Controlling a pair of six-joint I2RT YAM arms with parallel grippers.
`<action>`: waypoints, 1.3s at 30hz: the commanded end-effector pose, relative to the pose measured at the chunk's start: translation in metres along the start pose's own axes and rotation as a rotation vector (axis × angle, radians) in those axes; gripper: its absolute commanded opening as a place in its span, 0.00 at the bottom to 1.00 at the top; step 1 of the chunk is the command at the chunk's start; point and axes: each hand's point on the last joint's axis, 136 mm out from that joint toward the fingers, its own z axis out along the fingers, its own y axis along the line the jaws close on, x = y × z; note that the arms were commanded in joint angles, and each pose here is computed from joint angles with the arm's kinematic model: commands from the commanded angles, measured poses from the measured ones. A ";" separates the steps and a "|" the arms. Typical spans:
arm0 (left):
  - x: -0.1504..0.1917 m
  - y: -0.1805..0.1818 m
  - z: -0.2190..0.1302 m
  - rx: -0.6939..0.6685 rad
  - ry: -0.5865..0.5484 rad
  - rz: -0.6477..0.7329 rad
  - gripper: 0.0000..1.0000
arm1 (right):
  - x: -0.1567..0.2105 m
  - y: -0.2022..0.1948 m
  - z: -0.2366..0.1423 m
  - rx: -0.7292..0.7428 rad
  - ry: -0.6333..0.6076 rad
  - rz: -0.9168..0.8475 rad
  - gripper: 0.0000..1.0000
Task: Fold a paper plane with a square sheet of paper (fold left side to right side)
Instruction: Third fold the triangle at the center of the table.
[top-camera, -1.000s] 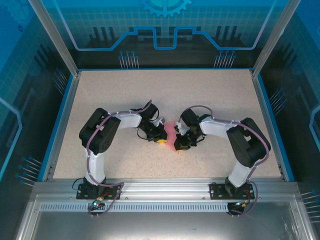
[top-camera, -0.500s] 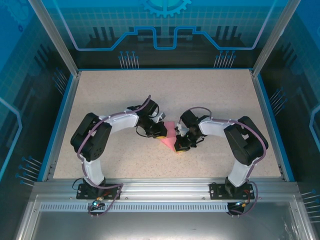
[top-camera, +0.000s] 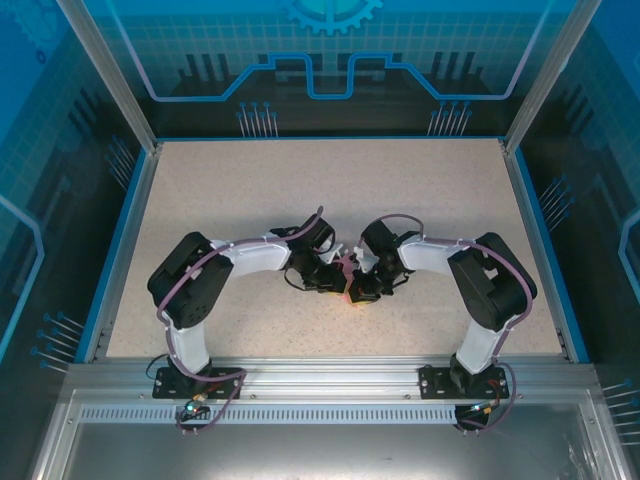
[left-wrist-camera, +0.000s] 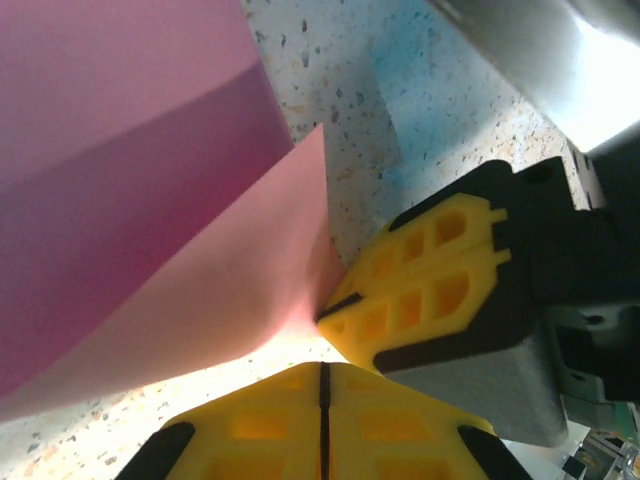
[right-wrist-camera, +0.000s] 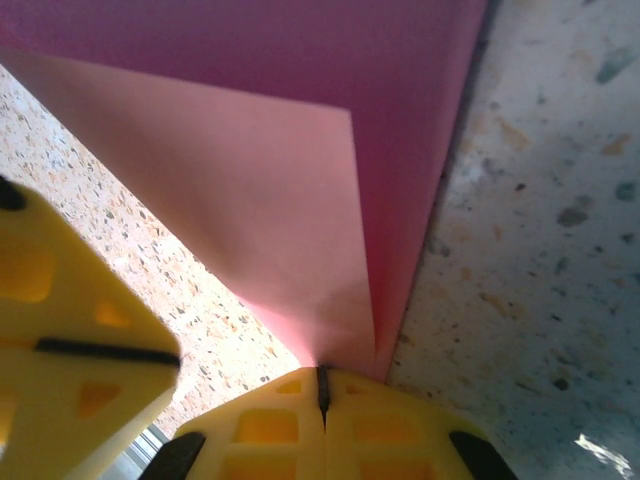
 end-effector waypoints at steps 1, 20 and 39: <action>0.001 0.008 0.009 -0.013 0.004 0.009 0.09 | 0.023 -0.043 0.010 0.153 0.061 0.091 0.00; -0.003 0.037 0.023 -0.125 0.018 0.008 0.08 | 0.027 -0.048 0.007 0.185 0.076 0.091 0.00; -0.013 0.092 -0.028 -0.275 -0.019 0.007 0.08 | 0.034 -0.052 0.008 0.194 0.097 0.100 0.00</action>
